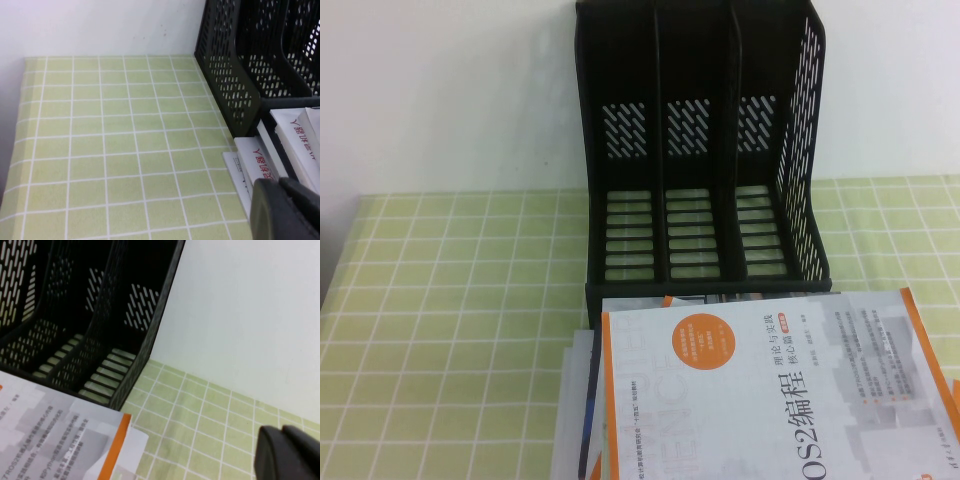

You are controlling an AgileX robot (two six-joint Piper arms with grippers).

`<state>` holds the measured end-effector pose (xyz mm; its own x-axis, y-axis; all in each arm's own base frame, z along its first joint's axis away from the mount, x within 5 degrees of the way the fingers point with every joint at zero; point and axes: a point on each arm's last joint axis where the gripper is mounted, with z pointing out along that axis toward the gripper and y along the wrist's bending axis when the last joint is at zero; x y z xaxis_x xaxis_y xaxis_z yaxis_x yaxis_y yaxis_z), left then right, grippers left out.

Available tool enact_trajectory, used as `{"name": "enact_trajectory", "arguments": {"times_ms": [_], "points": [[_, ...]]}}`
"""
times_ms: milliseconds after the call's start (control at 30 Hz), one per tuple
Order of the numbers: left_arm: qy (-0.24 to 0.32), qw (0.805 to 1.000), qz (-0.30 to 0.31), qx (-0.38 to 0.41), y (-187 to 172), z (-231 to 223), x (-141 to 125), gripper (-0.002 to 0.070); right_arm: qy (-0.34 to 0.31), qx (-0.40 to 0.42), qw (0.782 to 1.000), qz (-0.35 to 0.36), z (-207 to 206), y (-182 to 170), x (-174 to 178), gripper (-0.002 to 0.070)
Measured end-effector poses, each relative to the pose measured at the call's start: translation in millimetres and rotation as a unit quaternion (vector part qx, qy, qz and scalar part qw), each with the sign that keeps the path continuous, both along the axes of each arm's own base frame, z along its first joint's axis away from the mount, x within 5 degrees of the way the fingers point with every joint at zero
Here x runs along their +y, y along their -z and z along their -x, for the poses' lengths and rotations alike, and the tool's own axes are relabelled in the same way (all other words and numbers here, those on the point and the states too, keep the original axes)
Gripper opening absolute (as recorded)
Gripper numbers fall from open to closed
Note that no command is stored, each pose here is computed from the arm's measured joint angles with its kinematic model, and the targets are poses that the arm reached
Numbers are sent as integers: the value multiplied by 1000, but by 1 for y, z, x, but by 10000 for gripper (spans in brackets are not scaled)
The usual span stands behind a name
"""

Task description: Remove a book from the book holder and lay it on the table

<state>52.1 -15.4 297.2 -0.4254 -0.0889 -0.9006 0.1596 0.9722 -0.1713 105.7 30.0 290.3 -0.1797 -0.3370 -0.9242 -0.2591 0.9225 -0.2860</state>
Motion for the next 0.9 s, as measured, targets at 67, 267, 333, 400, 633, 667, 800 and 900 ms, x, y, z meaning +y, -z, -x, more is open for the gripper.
{"name": "enact_trajectory", "arguments": {"times_ms": [67, 267, 333, 400, 633, 667, 800, 900], "points": [[0, 1000, 0, 0, 0, 0, 0, -3, 0, 0, 1000, -1, 0, 0, 0, -1], [0, 1000, 0, 2, 0, 0, 0, -3, 0, 0, 1000, 0, 0, 0, 0, -1], [0, 1000, 0, 2, 0, 0, 0, -3, 0, -1, 1000, 1, 0, 0, 0, -1], [1, 1000, -2, 3, 1, 0, 0, -3, 0, -1, 1000, 1, 0, 0, 0, -1], [-2, 1000, 5, -19, 32, 11, 2, -3, 0, -2, 1000, 2, 0, 0, 0, -1], [-3, 1000, 7, -31, 36, 13, 2, -3, 0, -2, 1000, 2, 0, 0, 0, -1], [-15, 997, -11, -75, 71, 12, 6, -3, 1, -1, 1000, 1, 0, 0, 0, -1], [-21, 996, -24, -87, 95, 5, 7, -3, 1, -1, 1000, 1, 0, 0, 0, -1]]}}
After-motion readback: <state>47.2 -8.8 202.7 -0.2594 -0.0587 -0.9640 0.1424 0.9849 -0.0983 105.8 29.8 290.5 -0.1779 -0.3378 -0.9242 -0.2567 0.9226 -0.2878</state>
